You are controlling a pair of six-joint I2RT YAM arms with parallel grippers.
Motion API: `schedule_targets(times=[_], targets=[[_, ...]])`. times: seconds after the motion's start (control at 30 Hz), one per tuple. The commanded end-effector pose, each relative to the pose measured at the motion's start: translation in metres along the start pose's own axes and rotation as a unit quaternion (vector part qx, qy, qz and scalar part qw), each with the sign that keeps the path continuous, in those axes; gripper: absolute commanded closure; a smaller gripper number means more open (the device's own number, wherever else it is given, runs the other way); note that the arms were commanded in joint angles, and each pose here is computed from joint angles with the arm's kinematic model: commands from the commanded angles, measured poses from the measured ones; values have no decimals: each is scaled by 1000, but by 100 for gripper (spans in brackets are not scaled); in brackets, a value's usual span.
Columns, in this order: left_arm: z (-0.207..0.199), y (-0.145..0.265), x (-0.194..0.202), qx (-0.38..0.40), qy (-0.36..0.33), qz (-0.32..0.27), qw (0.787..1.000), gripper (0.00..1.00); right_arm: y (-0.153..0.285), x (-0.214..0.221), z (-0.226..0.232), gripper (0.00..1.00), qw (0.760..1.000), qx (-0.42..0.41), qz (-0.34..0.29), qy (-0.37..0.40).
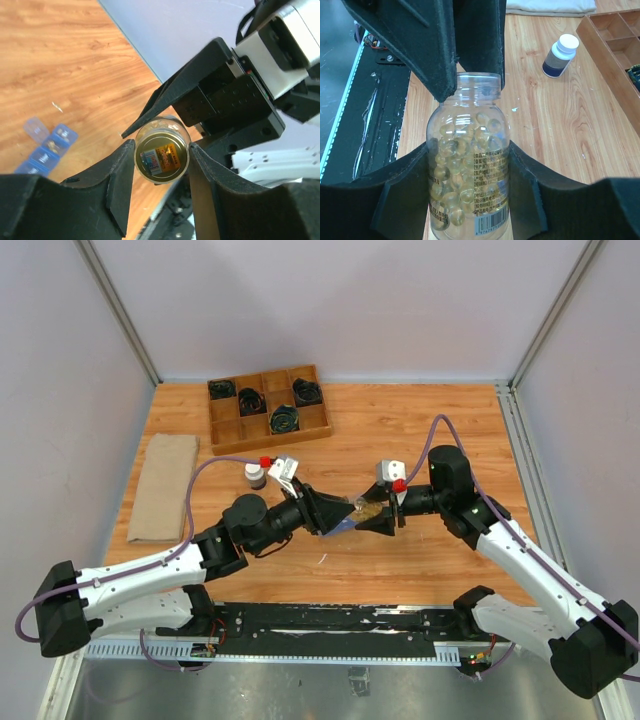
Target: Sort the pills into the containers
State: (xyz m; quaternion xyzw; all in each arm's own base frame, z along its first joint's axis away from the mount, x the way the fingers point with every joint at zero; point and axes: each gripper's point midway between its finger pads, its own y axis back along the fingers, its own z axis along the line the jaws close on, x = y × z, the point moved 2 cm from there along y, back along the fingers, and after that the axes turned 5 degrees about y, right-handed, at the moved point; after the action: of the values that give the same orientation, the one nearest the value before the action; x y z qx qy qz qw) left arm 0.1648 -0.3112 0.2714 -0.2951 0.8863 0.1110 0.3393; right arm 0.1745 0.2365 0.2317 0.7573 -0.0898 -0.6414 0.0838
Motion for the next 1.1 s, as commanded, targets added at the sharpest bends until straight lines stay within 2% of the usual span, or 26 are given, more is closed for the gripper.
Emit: schedule_targets(times=[0.0, 0.1, 0.13, 0.2, 0.27, 0.3, 0.37, 0.57, 0.8, 1.07], targets=[[-4, 8, 19, 89, -171, 39, 980, 92, 1, -14, 0, 98, 1000, -6, -18, 13], [-4, 11, 14, 113, -198, 30, 973, 90, 1, -15, 0, 98, 1000, -6, -19, 14], [-6, 14, 11, 123, -191, 23, 974, 85, 1, -15, 0, 98, 1000, -5, -19, 14], [-15, 21, -2, 135, -159, -7, 978, 48, 1, -15, 0, 98, 1000, -5, -19, 15], [-23, 31, -15, 137, -123, -37, 982, 21, 1, -15, 0, 98, 1000, -5, -19, 15], [-25, 35, -21, 135, -105, -49, 984, 12, 1, -15, 0, 98, 1000, -5, -19, 15], [-29, 42, -29, 130, -77, -63, 987, 4, 1, -15, 0, 98, 1000, -6, -20, 15], [-27, 41, -34, 100, -6, -60, 993, 1, 1, -16, 0, 98, 1000, -5, -20, 15], [-7, 22, -28, 35, 8, -65, 997, 1, 1, -15, 0, 98, 1000, -5, -19, 15], [-14, 5, -19, 34, 11, -40, 999, 12, 1, -13, -1, 97, 1000, -4, -17, 13]])
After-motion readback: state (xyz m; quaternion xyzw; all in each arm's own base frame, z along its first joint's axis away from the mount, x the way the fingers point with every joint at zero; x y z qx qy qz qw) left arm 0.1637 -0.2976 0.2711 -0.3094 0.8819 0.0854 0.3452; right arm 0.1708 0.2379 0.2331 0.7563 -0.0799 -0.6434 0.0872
